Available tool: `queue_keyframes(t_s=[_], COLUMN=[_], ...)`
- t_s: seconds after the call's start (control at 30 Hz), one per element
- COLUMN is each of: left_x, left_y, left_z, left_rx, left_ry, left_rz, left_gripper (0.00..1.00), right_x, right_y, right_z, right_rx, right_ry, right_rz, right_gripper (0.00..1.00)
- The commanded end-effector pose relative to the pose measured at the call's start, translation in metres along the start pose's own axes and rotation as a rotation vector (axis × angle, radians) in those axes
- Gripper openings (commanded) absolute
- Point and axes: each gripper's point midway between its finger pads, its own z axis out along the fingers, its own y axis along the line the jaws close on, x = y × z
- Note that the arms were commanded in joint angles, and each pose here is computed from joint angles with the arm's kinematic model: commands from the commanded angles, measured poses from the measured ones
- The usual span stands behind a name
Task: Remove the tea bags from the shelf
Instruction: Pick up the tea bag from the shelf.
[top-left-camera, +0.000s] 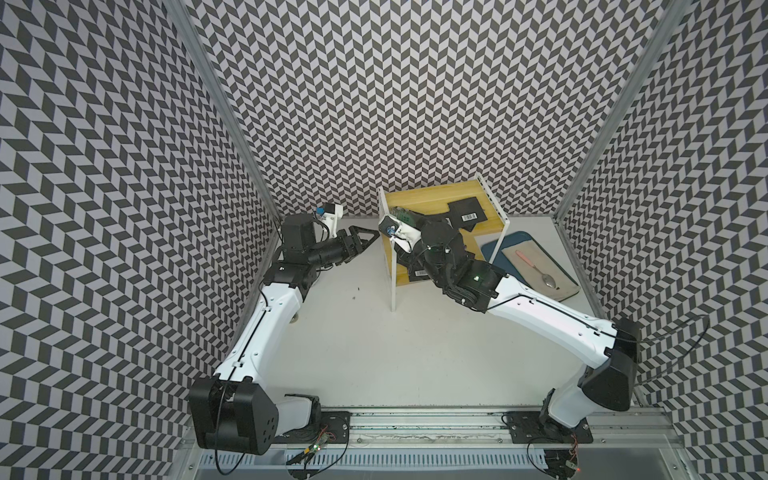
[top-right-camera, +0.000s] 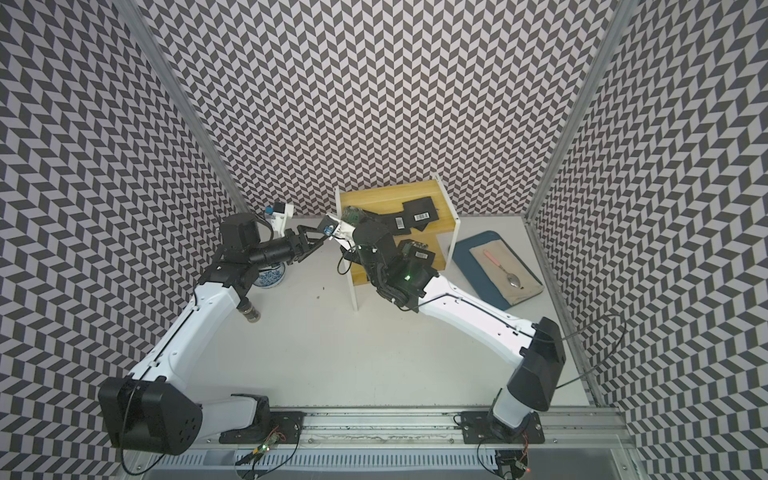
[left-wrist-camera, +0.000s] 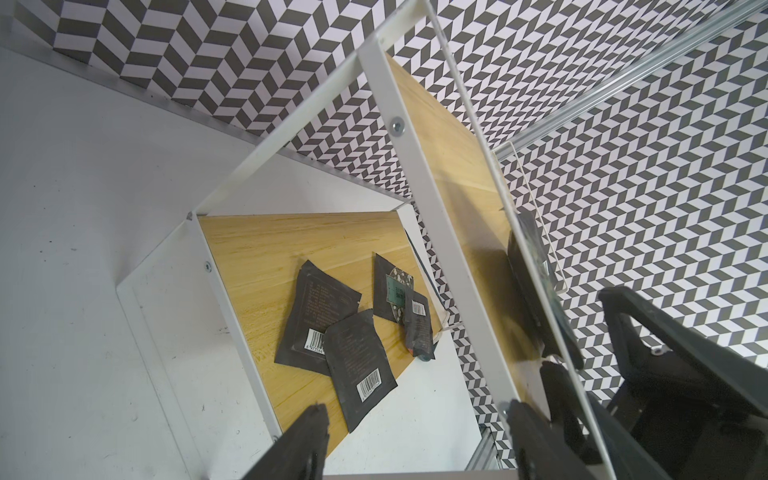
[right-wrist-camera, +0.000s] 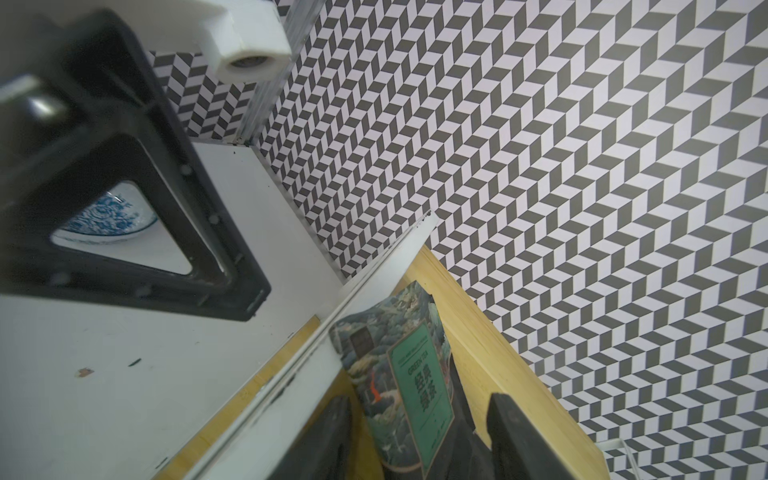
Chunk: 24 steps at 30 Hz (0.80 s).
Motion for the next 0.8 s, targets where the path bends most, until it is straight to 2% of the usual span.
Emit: queue_keyframes(t_s=[0.0, 0.13, 0.27, 0.53, 0.77], left_x=[-0.003, -0.003, -0.003, -0.006, -0.007], left_y=[-0.007, -0.006, -0.006, -0.006, -0.005], left_z=[-0.004, -0.004, -0.005, -0.004, -0.004], left_rx=[0.027, 0.024, 0.023, 0.023, 0.018], left_ry=[-0.014, -0.013, -0.018, -0.028, -0.033], left_rz=[0.027, 0.023, 0.023, 0.018, 0.016], left_gripper=[0.71, 0.7, 0.7, 0.7, 0.7], right_x=[0.004, 0.003, -0.001, -0.028, -0.046], right_y=[0.007, 0.007, 0.002, -0.028, -0.053], right_z=[0.012, 0.015, 0.012, -0.016, -0.046], right_rx=[0.023, 0.029, 0.044, 0.068, 0.061], right_ry=[0.018, 0.013, -0.007, -0.105, -0.202], right_rz=[-0.028, -0.033, -0.02, 0.084, 0.219], right_gripper=[0.45, 0.22, 0.13, 0.03, 0.0])
